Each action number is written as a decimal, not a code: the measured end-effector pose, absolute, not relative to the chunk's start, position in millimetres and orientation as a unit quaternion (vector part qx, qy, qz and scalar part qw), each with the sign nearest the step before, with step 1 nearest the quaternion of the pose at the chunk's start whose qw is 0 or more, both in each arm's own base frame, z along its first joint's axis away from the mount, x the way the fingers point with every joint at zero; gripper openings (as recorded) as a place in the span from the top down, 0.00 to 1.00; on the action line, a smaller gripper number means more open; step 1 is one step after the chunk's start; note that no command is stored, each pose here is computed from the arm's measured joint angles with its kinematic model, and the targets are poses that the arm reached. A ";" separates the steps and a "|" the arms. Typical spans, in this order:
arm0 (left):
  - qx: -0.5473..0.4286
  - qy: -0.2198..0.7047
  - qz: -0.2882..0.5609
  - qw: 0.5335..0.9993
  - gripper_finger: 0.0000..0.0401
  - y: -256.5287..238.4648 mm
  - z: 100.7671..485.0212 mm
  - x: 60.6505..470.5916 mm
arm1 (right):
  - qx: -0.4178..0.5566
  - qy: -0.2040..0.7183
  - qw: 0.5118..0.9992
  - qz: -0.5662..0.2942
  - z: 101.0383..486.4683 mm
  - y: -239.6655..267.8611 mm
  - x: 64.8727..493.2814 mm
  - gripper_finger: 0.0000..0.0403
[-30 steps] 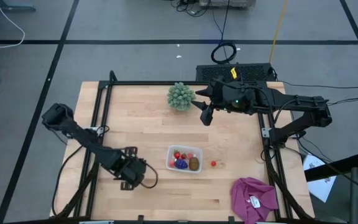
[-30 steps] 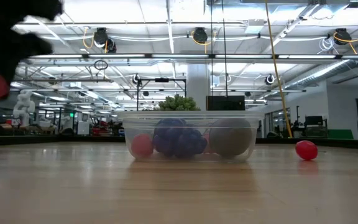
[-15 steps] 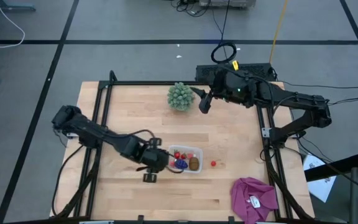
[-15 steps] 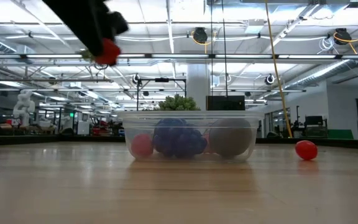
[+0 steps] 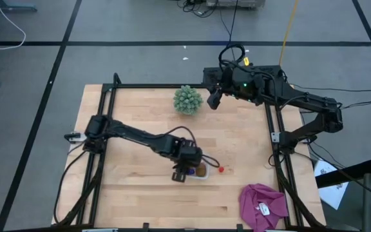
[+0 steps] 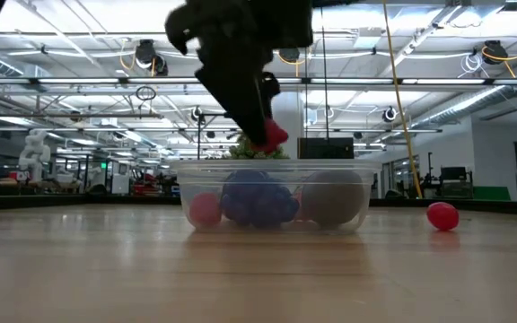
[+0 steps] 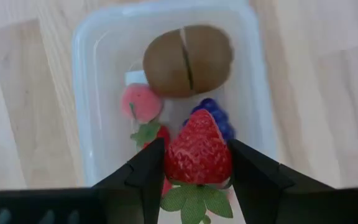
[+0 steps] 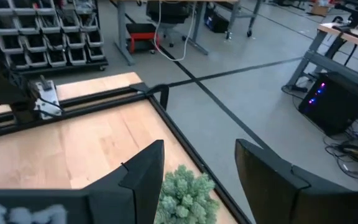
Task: Pick and placing Produce into tupperware
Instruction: Put the red strawberry into the bin
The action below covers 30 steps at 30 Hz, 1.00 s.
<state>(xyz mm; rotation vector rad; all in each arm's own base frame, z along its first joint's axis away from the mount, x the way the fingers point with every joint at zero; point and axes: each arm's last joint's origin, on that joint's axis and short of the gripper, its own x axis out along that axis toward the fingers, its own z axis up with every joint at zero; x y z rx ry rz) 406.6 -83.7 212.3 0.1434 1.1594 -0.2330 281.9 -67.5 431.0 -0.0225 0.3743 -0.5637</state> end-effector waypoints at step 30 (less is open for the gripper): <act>0.038 0.545 -0.132 0.827 0.60 -56.7 185.7 435.6 | -0.016 0.208 0.939 -0.275 426.8 -68.0 280.0 0.53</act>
